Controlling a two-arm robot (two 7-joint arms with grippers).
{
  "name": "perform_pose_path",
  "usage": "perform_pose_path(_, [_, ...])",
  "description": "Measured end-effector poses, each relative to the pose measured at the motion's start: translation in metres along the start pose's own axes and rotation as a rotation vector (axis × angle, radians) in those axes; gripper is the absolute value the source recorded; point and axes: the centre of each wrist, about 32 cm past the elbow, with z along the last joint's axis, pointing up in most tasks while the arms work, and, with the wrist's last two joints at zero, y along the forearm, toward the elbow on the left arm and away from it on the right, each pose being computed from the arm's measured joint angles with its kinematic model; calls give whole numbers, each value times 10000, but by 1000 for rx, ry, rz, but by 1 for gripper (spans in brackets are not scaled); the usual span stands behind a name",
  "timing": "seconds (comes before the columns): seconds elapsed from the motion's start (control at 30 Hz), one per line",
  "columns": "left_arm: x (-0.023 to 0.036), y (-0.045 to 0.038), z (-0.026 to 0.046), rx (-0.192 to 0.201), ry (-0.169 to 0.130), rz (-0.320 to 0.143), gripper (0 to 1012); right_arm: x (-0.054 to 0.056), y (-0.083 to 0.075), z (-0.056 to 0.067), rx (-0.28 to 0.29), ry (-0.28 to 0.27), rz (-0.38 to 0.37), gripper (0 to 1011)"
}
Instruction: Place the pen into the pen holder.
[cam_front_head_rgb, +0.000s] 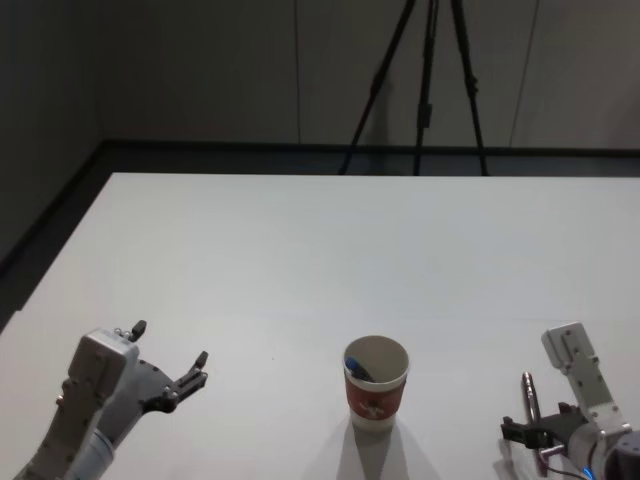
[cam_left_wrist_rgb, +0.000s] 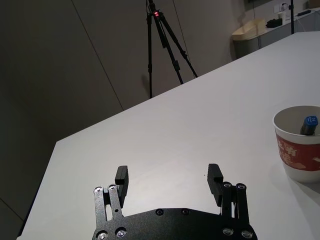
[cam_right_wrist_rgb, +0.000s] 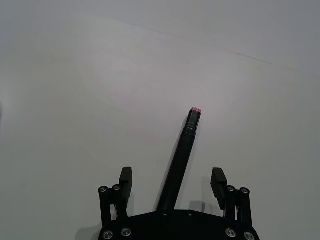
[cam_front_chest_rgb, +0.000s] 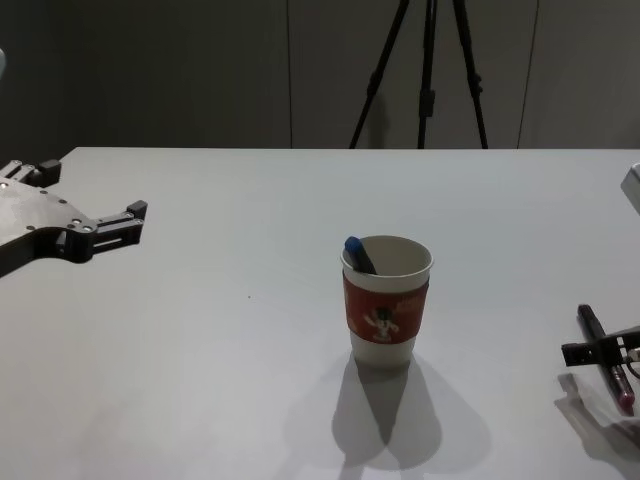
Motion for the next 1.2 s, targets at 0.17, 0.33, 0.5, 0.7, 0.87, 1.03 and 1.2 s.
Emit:
perform_pose_path(0.17, [0,0,0,0,0,0,1001,-2,2,-6,-6,0,0,1001])
perform_pose_path(0.33, [0,0,0,0,0,0,1002,-6,6,-17,-11,3,0,1001])
perform_pose_path(0.5, [0,0,0,0,0,0,1001,-8,10,-32,-17,7,1,1001])
perform_pose_path(0.7, [0,0,0,0,0,0,1001,-11,20,-39,-22,12,4,1001])
perform_pose_path(0.87, [0,0,0,0,0,0,1001,-13,27,-46,-23,14,7,1001])
perform_pose_path(1.03, [0,0,0,0,0,0,1001,-12,32,-46,-22,13,7,1001])
perform_pose_path(1.2, [0,0,0,0,0,0,1001,-12,31,-45,-22,13,7,1001])
